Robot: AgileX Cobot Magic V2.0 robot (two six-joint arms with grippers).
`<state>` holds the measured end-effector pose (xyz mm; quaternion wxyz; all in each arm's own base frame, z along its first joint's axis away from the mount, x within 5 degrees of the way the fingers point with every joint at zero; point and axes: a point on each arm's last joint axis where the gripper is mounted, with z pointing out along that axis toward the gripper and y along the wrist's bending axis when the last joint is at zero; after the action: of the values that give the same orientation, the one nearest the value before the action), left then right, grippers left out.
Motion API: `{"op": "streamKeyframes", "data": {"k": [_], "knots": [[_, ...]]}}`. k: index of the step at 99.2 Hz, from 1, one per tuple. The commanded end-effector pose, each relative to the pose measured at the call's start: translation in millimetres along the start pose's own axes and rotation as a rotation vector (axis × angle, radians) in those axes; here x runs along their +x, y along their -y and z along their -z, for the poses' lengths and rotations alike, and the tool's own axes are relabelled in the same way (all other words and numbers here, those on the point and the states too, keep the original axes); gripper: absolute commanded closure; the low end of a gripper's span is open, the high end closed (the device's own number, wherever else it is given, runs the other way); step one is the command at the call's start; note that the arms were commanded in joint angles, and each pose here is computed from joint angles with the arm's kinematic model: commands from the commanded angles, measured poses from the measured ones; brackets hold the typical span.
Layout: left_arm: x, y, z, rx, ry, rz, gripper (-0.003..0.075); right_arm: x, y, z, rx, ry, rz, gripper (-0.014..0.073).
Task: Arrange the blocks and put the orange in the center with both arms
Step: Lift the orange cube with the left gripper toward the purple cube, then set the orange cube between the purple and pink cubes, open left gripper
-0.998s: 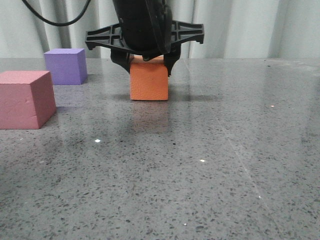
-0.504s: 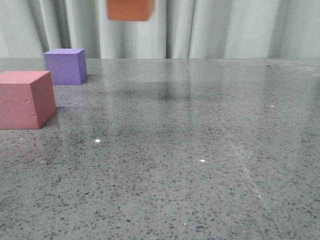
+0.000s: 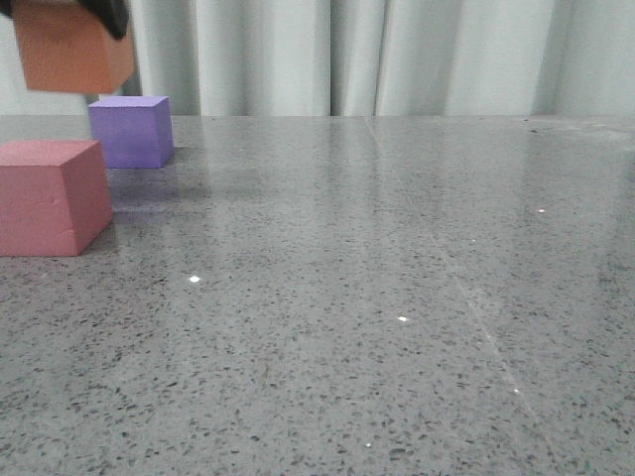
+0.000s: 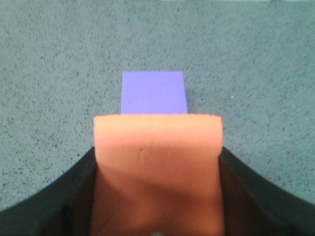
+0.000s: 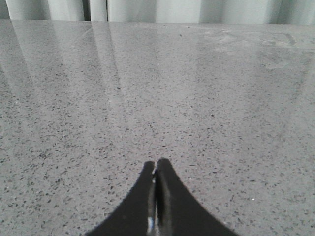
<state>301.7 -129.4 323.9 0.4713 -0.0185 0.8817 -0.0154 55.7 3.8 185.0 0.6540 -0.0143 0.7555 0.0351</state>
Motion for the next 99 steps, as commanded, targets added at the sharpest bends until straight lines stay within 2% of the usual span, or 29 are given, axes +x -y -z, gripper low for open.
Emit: {"op": "streamKeyframes", "data": {"k": [1, 40, 99], "knots": [[-10.3, -1.8, 10.0, 0.087, 0.086, 0.012, 0.0578, -13.5, -0.4, 3.5, -0.001, 0.124, 0.010, 0.0662], [-0.1, -11.2, -4.1, 0.081, 0.058, 0.025, 0.0578, -13.5, -0.4, 3.5, -0.001, 0.124, 0.010, 0.0662], [23.6, 0.6, -43.6, 0.084, -0.050, 0.024, 0.0577, -13.5, -0.4, 3.5, -0.001, 0.124, 0.010, 0.0662]]}}
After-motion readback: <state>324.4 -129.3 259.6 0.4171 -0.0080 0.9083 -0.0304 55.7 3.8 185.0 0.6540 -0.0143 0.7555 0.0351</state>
